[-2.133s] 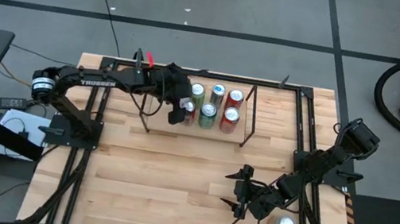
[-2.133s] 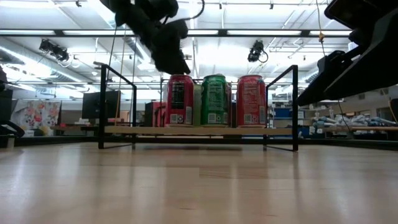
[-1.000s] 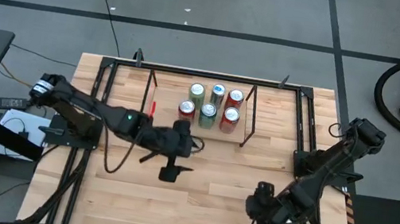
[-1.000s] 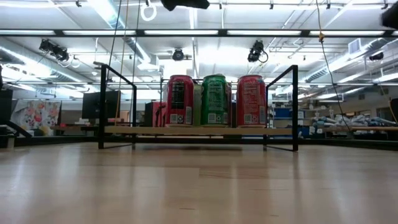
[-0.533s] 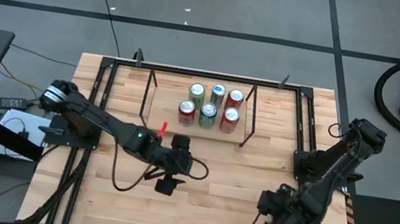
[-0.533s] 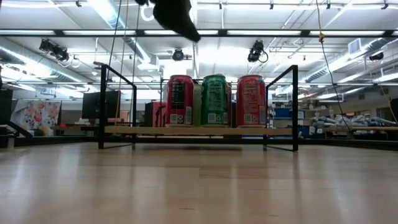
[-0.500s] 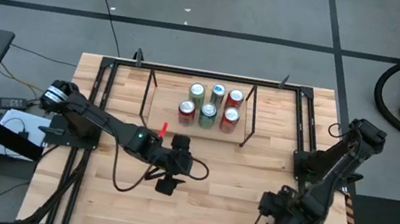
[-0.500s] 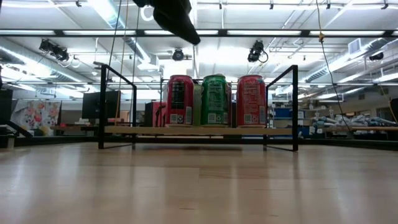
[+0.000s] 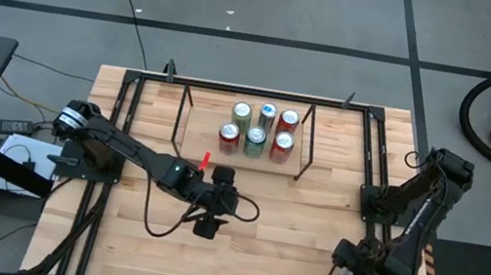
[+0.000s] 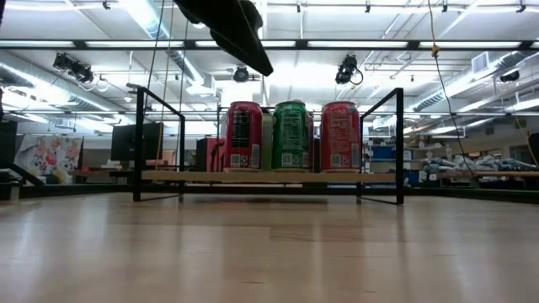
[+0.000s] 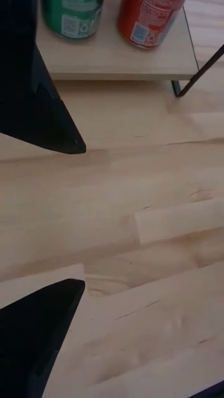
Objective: Place canned beverage on shelf
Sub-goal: Put the orange-white soda can on the shelf
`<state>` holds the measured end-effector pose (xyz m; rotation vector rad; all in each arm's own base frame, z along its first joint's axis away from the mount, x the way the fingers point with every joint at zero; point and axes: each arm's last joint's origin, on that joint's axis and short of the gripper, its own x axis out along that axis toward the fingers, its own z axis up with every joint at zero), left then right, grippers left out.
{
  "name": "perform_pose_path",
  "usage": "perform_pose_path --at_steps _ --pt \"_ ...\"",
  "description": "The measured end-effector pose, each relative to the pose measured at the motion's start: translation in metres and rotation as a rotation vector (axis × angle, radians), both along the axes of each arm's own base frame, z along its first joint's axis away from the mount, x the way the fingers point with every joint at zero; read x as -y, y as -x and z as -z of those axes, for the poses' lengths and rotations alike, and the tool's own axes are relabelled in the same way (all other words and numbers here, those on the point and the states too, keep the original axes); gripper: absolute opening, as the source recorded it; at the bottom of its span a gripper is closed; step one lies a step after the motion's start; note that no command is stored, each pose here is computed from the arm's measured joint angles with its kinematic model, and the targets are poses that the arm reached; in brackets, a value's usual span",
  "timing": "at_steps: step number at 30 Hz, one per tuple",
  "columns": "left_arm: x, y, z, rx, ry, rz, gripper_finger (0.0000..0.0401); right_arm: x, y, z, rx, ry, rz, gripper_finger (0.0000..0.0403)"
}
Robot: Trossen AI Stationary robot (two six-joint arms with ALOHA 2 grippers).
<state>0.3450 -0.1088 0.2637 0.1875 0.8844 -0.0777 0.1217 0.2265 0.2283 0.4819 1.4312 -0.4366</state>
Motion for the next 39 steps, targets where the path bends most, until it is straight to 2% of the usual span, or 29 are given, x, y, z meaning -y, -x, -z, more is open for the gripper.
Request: perform_pose_path --at_steps 8,11,20,24,29,39 --pt "0.000 0.000 0.000 0.000 0.001 0.000 0.0357 -0.010 0.001 0.012 -0.144 -0.050 0.055 0.0388" --pt "0.000 0.000 0.000 0.000 0.002 0.001 0.0357 -0.011 0.002 0.013 -0.144 -0.051 0.060 0.0383" --pt "0.000 0.000 0.000 -0.001 0.002 0.002 0.0357 -0.011 0.000 0.013 -0.095 -0.034 0.035 0.0311" --pt "0.000 0.000 0.000 -0.001 0.002 0.001 0.0357 -0.010 -0.003 0.013 -0.081 -0.027 0.044 0.0312" --pt "0.000 0.000 0.000 -0.001 0.002 0.001 0.0357 -0.004 -0.013 0.013 -0.075 -0.020 0.052 0.0337" --pt "0.000 0.000 0.000 -0.001 0.004 -0.001 0.0357 0.024 -0.050 0.013 -0.050 0.024 -0.014 0.0344"
